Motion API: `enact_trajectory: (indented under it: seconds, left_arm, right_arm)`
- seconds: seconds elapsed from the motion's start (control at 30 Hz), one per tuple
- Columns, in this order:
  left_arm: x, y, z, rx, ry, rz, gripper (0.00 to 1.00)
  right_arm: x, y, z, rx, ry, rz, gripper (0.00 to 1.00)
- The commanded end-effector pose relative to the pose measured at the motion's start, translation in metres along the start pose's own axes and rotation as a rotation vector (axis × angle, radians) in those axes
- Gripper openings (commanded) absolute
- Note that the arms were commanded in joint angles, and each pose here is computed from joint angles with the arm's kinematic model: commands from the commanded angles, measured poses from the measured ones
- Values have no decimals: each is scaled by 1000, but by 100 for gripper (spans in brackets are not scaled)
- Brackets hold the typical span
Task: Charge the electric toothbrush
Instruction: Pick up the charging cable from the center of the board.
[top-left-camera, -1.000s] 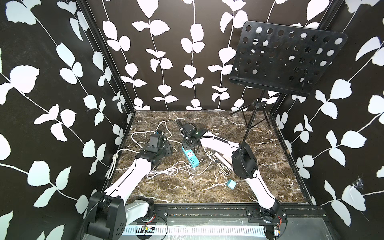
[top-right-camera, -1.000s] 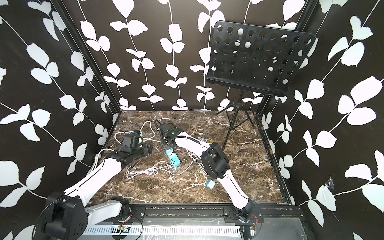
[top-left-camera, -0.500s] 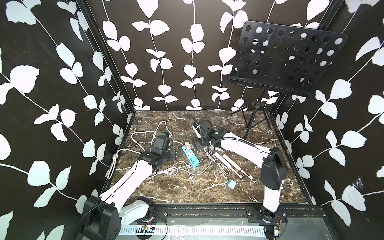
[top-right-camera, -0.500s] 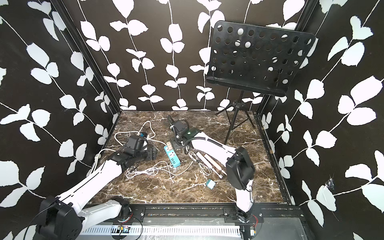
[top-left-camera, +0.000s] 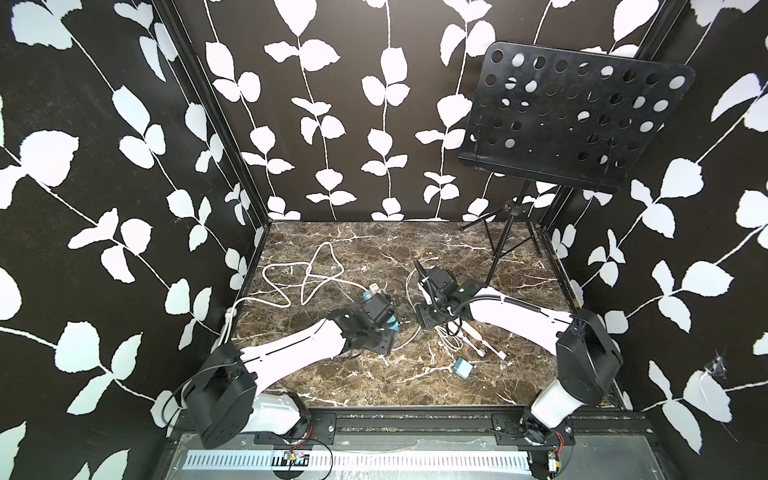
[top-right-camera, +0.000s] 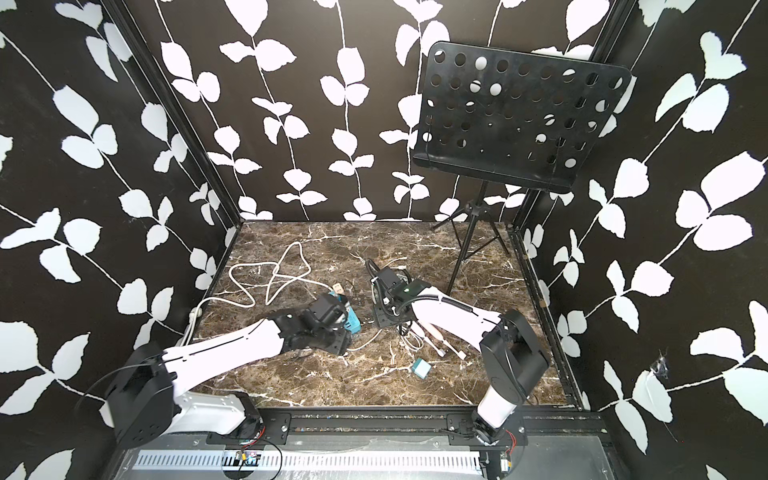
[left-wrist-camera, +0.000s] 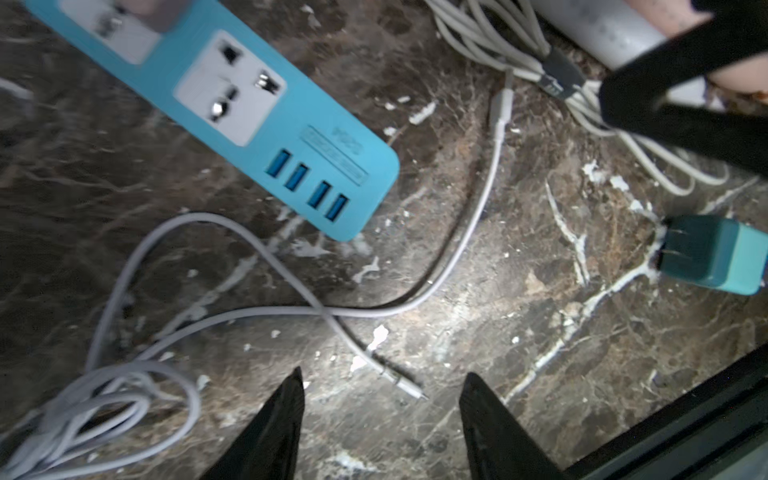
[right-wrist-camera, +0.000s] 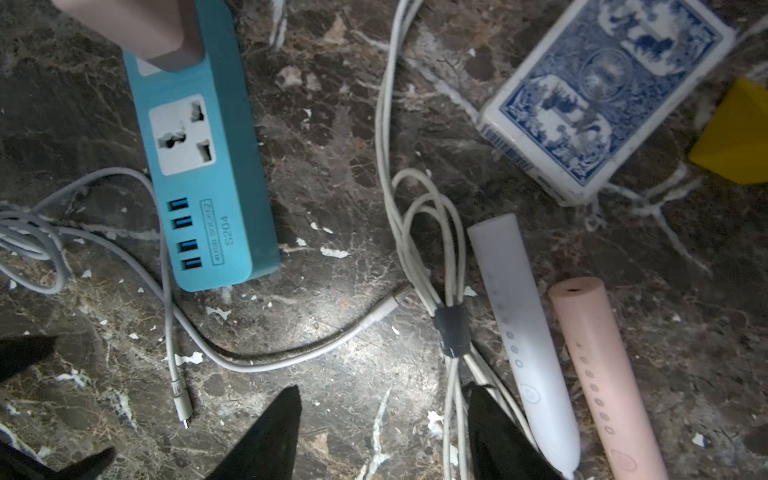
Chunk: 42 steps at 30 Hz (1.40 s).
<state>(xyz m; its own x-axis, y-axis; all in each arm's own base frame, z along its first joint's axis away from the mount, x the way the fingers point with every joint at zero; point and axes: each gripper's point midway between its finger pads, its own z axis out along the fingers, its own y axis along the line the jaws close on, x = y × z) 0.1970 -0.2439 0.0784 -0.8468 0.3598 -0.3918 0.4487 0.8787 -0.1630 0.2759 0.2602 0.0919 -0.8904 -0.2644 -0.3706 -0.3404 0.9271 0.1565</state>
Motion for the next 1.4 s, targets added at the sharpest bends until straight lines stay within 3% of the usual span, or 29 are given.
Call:
enact_trajectory:
  seconds: [0.0,0.17,0.37,0.5,0.8,1.07,1.37]
  left_arm:
    - [-28,-35,-2,45,-94,137,59]
    - [-42,-63,22,70,-103,384,54]
    - [-51,-65,49,23,-72,489,47]
    - [-48,-70,61,43,-46,507,37]
    - [-38,-54,75,-19,-13,499,26]
    - [-28,-51,76,-9,15,553,1]
    - [-29,-50,50,8,-2,571,0]
  right_arm:
    - [0,-8,-1,-36,-18,126,60]
    - [5,-31,-15,-23,-53,202,58]
    - [13,-54,-30,-21,-84,257,56]
    - [16,-65,-34,-16,-87,285,55]
    - [14,-70,-35,-22,-102,270,54]
    - [8,-62,-32,-62,-106,231,53]
    - [-2,-41,-35,-172,-119,192,52]
